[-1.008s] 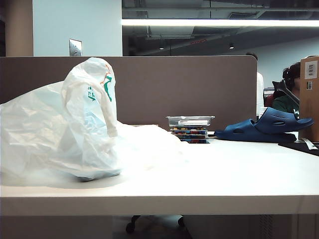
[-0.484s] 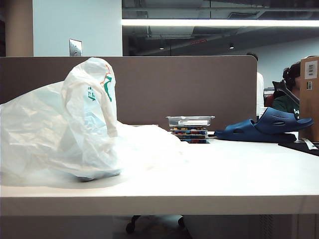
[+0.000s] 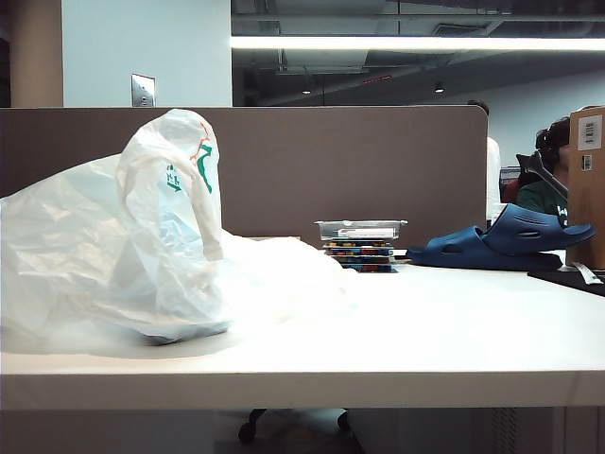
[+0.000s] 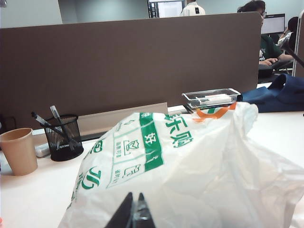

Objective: Put the power bank into the bag.

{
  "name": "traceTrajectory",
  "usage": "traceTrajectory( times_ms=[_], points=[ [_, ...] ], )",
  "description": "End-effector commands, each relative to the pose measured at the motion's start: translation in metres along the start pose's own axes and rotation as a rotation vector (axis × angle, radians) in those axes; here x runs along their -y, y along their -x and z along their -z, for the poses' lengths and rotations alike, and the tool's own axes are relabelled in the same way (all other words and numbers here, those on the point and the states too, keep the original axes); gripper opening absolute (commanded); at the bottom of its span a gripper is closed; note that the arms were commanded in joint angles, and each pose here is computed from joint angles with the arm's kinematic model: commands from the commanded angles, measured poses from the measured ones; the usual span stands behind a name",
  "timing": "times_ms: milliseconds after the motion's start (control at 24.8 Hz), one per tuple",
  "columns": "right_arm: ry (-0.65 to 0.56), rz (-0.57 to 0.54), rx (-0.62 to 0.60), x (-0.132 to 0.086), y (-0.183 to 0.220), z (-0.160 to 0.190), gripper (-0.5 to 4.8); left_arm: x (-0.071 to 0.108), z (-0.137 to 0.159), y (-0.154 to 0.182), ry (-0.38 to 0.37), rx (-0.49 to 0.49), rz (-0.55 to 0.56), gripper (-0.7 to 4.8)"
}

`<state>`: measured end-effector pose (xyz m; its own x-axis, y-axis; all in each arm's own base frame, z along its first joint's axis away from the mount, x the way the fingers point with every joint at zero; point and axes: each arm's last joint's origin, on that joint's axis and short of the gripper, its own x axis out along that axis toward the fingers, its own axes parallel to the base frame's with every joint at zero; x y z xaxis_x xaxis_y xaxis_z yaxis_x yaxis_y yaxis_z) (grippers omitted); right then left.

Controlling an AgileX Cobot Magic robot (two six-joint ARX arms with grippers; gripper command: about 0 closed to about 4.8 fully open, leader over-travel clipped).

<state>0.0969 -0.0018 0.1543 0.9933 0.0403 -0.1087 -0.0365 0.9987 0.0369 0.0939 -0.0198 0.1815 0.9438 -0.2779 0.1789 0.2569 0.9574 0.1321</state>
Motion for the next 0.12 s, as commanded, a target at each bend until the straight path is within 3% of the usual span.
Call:
traceTrajectory(
  times_ms=[40,121],
  points=[
    [-0.001,-0.005,0.013,-0.0001,0.0001,-0.0004,-0.05,-0.0003,-0.0023,0.0001,0.001,0.012,0.0,-0.06],
    [-0.001,-0.005,0.013,-0.0001,0.0001,-0.0004,-0.05,-0.0003,-0.0023,0.0001,0.001,0.012,0.0,-0.06]
  ],
)
